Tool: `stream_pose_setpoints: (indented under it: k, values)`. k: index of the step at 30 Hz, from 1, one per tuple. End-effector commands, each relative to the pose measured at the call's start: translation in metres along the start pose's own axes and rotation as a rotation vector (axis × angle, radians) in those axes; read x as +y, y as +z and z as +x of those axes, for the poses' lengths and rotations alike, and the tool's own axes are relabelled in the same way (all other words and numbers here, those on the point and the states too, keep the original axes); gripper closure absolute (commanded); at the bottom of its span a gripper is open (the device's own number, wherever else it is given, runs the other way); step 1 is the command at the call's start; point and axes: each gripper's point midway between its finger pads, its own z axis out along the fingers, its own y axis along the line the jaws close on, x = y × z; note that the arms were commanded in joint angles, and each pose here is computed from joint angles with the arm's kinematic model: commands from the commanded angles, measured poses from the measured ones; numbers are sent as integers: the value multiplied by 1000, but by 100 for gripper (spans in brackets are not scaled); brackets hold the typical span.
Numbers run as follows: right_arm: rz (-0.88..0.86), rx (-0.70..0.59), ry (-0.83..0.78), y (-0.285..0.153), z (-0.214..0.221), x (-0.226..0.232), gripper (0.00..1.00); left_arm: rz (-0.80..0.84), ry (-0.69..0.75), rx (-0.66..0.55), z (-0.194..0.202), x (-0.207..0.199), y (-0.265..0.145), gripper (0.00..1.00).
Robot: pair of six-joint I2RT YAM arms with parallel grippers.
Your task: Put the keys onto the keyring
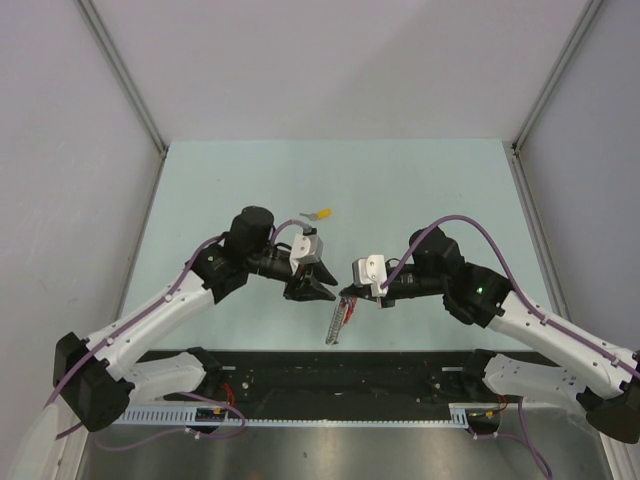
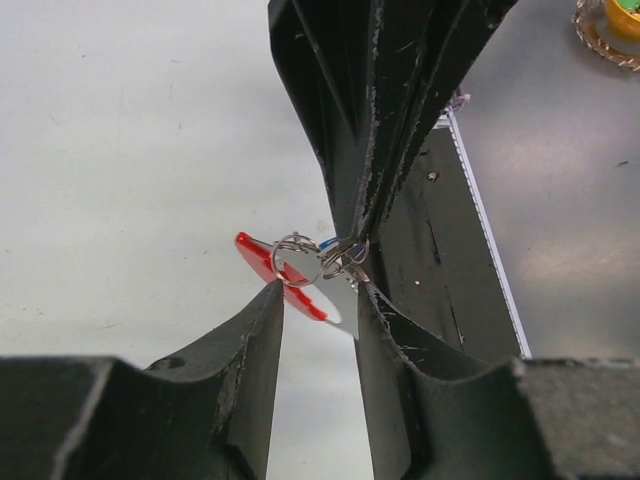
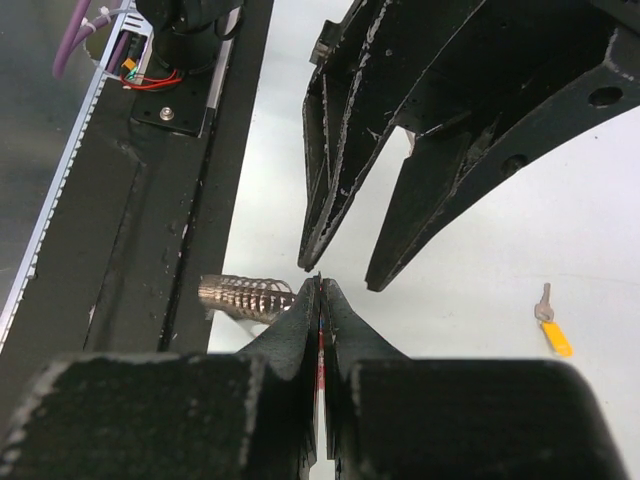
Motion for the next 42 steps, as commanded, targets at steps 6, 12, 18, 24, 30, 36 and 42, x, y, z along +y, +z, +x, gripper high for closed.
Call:
stream_pose_setpoints:
  k: [6,12,18,24,30,36,42]
  values:
    - [19,-83,-53,-4,-35,-10,100,87,16,-7,0,-13,9,61]
    - [11,-83,-53,-2,-34,-9,100,92,15,-16,-2,-12,10,61]
    - [0,-85,-53,1,-34,-7,100,102,17,-28,-4,-14,10,60]
    - [2,-86,-55,0,-35,-7,100,130,11,-27,-3,-18,12,60]
    - [11,-87,-57,-1,-36,-8,100,135,4,-18,-1,-18,14,74]
    - [37,-55,-47,-7,-30,-9,100,114,10,-12,-1,-16,13,97]
    - [122,11,-26,-24,-21,-14,100,68,5,-6,-1,-11,11,100]
